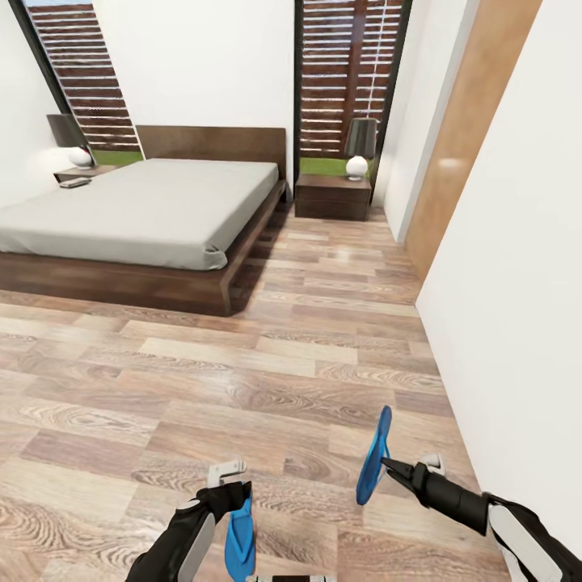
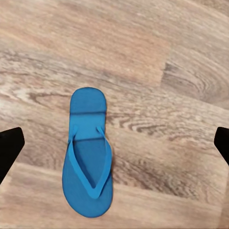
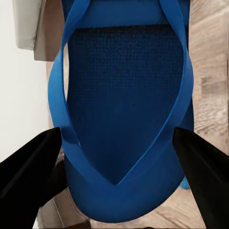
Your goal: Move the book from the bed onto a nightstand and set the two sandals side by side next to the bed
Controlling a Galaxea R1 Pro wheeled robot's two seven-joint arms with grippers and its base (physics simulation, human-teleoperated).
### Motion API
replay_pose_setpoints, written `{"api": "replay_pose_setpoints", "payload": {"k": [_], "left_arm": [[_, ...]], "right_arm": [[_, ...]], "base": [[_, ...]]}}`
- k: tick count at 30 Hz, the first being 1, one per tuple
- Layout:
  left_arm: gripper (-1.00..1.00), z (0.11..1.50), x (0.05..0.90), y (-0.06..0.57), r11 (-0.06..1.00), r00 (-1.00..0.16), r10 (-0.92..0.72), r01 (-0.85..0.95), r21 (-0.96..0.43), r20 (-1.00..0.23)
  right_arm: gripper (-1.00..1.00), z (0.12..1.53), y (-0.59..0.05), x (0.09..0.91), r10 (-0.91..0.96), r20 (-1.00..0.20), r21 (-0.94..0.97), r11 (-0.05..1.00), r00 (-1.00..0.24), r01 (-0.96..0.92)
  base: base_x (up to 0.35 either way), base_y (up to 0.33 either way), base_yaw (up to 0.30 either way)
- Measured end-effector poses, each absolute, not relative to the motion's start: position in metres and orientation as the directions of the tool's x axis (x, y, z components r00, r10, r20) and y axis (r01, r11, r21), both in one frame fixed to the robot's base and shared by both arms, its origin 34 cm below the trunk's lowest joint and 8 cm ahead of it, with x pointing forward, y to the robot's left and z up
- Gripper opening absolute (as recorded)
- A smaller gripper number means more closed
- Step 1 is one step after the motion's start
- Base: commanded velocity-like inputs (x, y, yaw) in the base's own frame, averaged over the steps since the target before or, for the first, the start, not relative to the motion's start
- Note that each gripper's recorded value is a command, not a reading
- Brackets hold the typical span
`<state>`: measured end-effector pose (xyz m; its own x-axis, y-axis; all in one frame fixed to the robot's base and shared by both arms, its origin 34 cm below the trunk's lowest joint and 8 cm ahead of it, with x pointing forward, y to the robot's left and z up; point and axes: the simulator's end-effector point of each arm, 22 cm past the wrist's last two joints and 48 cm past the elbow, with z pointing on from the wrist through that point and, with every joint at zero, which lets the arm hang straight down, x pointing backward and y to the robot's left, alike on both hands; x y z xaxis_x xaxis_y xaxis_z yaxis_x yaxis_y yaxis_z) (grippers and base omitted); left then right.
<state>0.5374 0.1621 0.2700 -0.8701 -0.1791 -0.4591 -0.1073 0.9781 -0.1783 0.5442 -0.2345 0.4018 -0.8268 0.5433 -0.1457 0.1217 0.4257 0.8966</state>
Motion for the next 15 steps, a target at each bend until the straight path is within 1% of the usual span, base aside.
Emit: {"api": "replay_pose_setpoints", "payload": {"k": [8,15], "left_arm": [[1.0,0.253,0.532,0.157,0.977,-0.871,-0.181,-0.106,-0.186,-0.457],[1.0,0.237,0.528,0.155,0.977,-0.871,-0.182,-0.106,-0.187,-0.456]], "right_arm": [[-1.0,0.419,-0.319,0.589,0.729,-0.221,0.911,0.392,-0.648,0.13],[-1.0,0.407,-0.327,0.588,0.743,-0.228,0.912,0.39,-0.629,0.13]], "base": [[0.0,0.0,0.0],[0.0,0.0,0.0]]}}
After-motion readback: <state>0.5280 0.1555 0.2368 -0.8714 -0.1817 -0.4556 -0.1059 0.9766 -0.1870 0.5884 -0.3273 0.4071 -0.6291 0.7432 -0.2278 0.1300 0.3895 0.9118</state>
